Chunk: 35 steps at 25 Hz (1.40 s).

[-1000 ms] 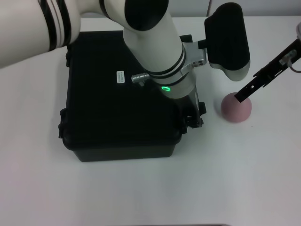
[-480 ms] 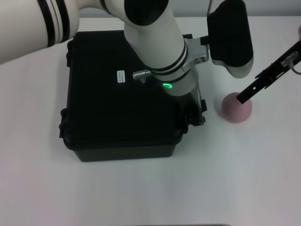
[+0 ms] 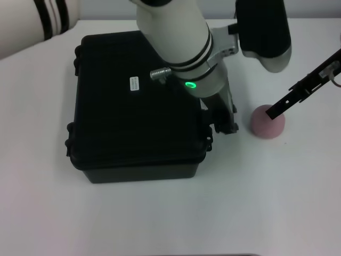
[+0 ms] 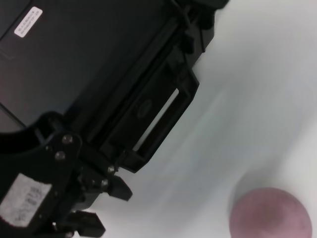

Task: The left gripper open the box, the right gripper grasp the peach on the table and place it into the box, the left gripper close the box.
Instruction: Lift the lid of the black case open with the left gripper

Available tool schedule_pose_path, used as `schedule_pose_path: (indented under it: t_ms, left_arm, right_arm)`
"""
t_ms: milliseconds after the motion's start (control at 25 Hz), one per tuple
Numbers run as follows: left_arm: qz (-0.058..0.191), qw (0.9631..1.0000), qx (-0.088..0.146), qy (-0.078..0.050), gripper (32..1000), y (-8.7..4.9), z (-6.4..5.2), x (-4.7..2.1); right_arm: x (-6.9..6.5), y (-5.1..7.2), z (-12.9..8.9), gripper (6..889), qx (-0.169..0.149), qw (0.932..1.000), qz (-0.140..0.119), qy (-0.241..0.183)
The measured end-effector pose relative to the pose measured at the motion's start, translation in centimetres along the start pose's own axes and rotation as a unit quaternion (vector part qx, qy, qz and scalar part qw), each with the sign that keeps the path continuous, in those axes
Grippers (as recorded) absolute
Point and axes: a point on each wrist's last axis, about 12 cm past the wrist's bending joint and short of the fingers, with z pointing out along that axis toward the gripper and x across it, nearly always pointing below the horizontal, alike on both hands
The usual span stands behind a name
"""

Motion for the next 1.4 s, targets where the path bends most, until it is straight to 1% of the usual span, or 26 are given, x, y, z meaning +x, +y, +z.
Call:
schedule_pose_path:
  t_ms: [120, 320, 360, 400, 480, 680, 720, 760, 800, 880, 960, 1160, 1280, 1400]
  left_arm:
    - [0.001, 1.0000, -0.006, -0.002, 372, 0.1, -0.6, 0.25]
    - [0.004, 0.9999, -0.012, -0.011, 306, 0.0, -1.7, 0.17]
    - [0.004, 0.9999, -0.012, -0.011, 293, 0.0, -1.7, 0.17]
    - [0.000, 0.9998, -0.014, -0.011, 279, 0.1, -2.1, 0.41]
    - [-0.003, 0.9999, -0.013, -0.009, 255, 0.2, -2.2, 0.55]
    - [-0.004, 0.9999, -0.007, -0.007, 204, 0.1, -2.7, 0.63]
    - [-0.004, 0.9999, -0.010, -0.007, 198, 0.1, -3.3, 0.82]
    - [-0.005, 0.9999, -0.010, -0.007, 192, 0.1, -3.4, 0.85]
    - [-0.004, 0.9999, -0.013, -0.007, 186, 0.1, -3.7, 0.94]
    - [-0.006, 0.9998, -0.017, -0.012, 174, 0.1, -4.5, 1.19]
    - [-0.009, 0.9997, -0.017, -0.015, 164, 0.1, -5.0, 1.33]
    - [-0.020, 0.9994, -0.014, -0.024, 140, 0.5, -6.3, 2.16]
    - [-0.023, 0.9990, -0.016, -0.034, 126, 0.6, -7.1, 2.48]
    - [-0.024, 0.9983, -0.022, -0.049, 113, 0.6, -8.1, 2.74]
  right_arm:
    - [0.2, 0.0, 0.1, 821, -0.002, 1.0000, -0.001, 0.001]
    - [0.6, -0.1, 0.2, 820, -0.006, 1.0000, 0.000, 0.004]
    - [0.7, -0.1, 0.2, 820, -0.006, 1.0000, 0.000, 0.004]
    - [0.7, -0.1, 0.2, 819, -0.006, 1.0000, -0.001, 0.003]
    - [0.7, -0.2, 0.2, 819, -0.006, 1.0000, -0.002, 0.003]
    - [1.0, -0.3, 0.3, 817, -0.008, 1.0000, 0.000, 0.000]
    - [1.1, -0.4, 0.3, 817, -0.008, 1.0000, -0.001, -0.001]
    - [1.1, -0.4, 0.3, 817, -0.007, 1.0000, -0.001, -0.001]
    - [1.1, -0.4, 0.3, 817, -0.007, 1.0000, 0.000, -0.001]
    - [1.2, -0.5, 0.4, 816, -0.007, 1.0000, 0.000, -0.001]
    - [1.3, -0.5, 0.4, 816, -0.007, 1.0000, -0.001, -0.001]
    - [1.3, -0.7, 0.4, 814, -0.002, 1.0000, -0.009, -0.004]
    - [1.4, -0.9, 0.1, 813, 0.002, 0.9999, -0.009, -0.005]
    - [1.4, -1.1, -0.1, 813, 0.006, 0.9999, -0.009, -0.007]
